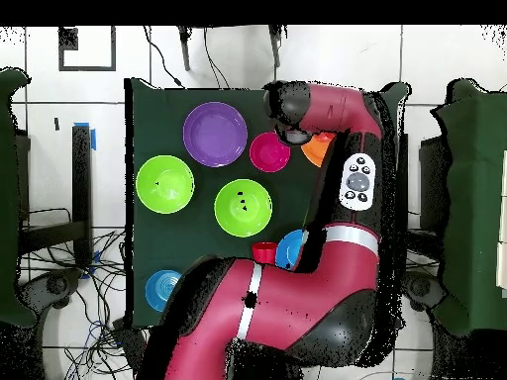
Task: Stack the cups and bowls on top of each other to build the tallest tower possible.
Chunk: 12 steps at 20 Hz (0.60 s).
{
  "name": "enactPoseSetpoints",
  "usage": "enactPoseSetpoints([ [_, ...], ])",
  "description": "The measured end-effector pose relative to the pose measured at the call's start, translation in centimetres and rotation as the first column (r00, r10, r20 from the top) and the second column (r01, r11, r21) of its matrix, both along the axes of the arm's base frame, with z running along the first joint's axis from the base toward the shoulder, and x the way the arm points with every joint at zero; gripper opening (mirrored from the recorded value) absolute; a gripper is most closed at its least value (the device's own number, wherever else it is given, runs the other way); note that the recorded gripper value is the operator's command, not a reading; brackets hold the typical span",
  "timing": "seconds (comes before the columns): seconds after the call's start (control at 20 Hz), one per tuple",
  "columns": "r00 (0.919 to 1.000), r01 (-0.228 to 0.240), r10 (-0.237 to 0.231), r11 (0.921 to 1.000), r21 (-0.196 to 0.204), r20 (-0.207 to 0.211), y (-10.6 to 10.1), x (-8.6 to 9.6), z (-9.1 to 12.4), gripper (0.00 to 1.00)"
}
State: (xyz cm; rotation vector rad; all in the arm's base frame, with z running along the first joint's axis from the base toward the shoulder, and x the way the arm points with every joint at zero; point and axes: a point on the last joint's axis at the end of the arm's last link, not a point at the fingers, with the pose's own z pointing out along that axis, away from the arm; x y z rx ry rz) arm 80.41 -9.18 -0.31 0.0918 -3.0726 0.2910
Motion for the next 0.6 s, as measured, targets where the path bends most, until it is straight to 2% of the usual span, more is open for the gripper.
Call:
enactPoseSetpoints([
  [0.6,1.0,0.001,-0.001,1.0,0.001,0.001,0.21,0.05,0.13,0.0],
])
